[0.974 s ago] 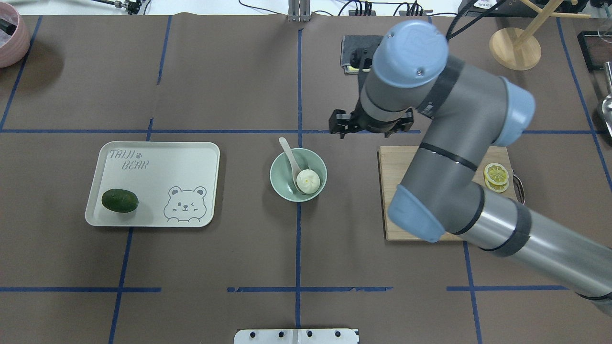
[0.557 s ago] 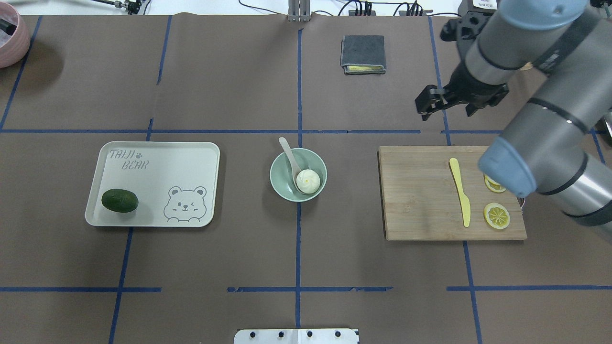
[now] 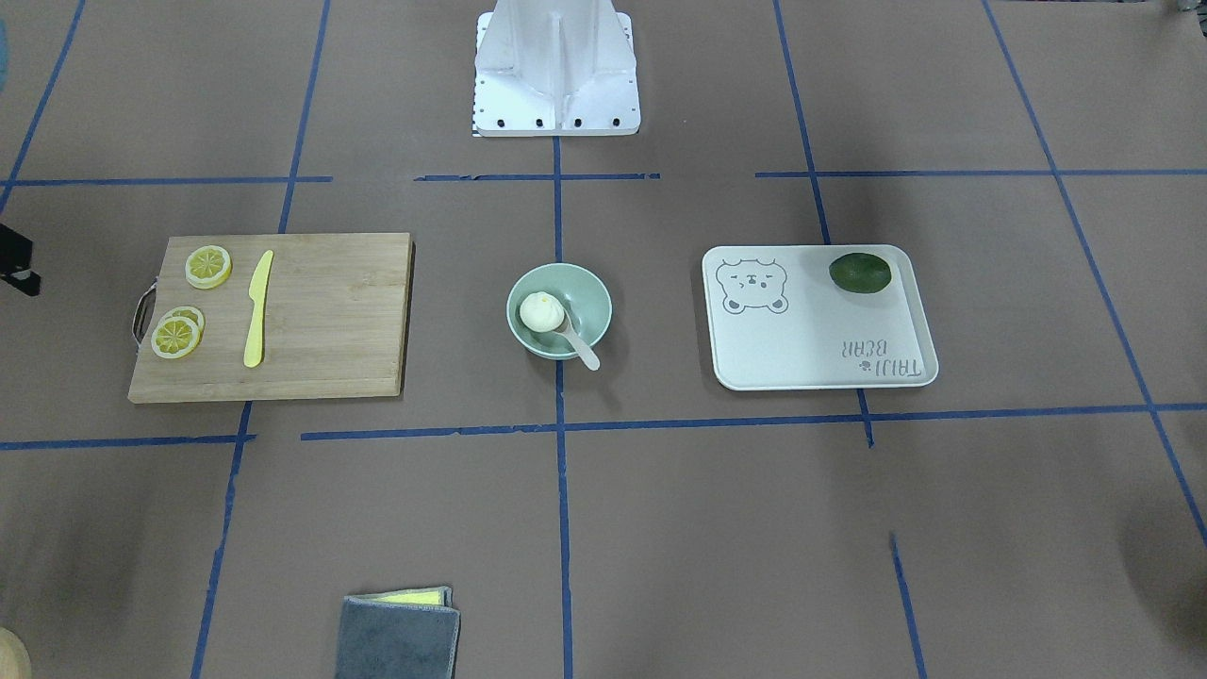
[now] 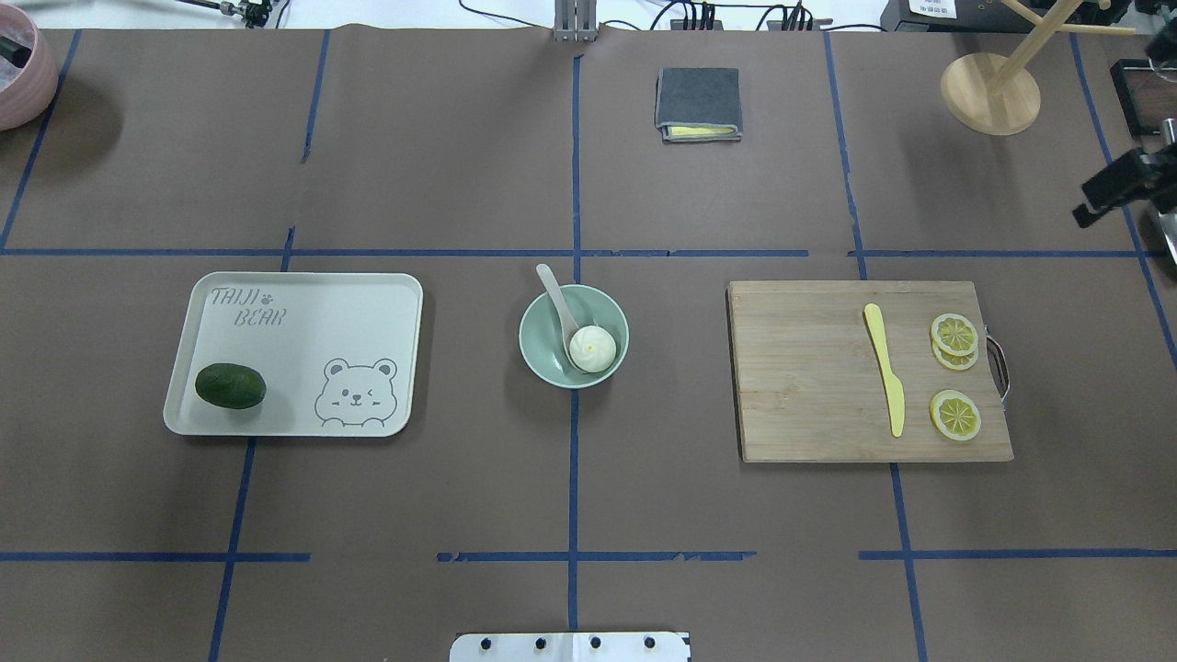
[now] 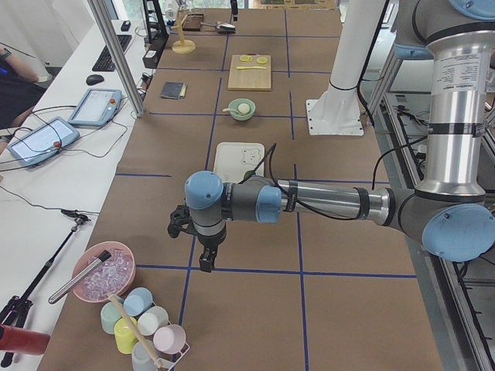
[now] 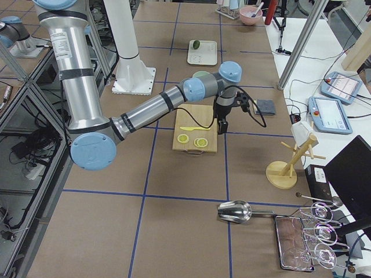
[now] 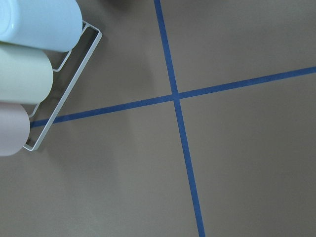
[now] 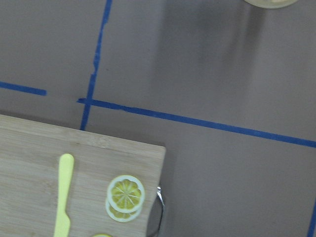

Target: Put spoon and bun in bowl

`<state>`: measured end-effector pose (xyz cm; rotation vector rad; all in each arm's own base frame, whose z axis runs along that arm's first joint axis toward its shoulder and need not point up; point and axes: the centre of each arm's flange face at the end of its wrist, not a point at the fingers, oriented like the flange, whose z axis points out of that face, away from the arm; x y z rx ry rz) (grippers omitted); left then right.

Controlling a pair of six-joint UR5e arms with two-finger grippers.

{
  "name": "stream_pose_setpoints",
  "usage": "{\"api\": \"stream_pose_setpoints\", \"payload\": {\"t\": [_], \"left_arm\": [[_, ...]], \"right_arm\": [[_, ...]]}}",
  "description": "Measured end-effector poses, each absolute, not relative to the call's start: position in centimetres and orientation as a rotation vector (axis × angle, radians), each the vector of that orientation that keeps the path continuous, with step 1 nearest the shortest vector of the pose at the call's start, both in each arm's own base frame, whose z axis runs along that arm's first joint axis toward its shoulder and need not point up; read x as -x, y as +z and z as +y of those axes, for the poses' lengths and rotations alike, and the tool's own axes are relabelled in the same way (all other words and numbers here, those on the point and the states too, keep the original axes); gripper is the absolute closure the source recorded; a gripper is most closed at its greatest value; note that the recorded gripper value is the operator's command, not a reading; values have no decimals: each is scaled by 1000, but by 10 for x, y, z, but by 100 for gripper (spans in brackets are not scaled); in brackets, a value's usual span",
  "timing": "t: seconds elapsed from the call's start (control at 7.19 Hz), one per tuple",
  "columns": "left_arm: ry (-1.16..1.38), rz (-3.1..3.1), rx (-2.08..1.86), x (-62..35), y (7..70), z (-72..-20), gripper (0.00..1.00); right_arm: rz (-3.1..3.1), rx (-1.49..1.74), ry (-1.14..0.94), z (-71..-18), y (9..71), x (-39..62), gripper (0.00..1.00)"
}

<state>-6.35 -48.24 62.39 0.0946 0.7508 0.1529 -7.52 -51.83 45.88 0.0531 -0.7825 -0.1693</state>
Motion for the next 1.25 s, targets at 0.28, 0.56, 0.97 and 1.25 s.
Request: {"api": "stream_pose_setpoints", "payload": {"t": [0.28,0.56,0.97,1.25], "left_arm": [[148,755,-87,64,628,-482,0],[148,756,-88,64,629,-482,0],[148,755,-88,64,630,-481,0],[149,755,-88,64,631,-481,0]], "right_arm": [[-786,-33,-158,-502,525,8,0],[-808,-46,-186,-498,589,-50,0],[-815,-42,-158,-491,662,-88,0],[-811,-64,-141,-491,685,-93,0]]}}
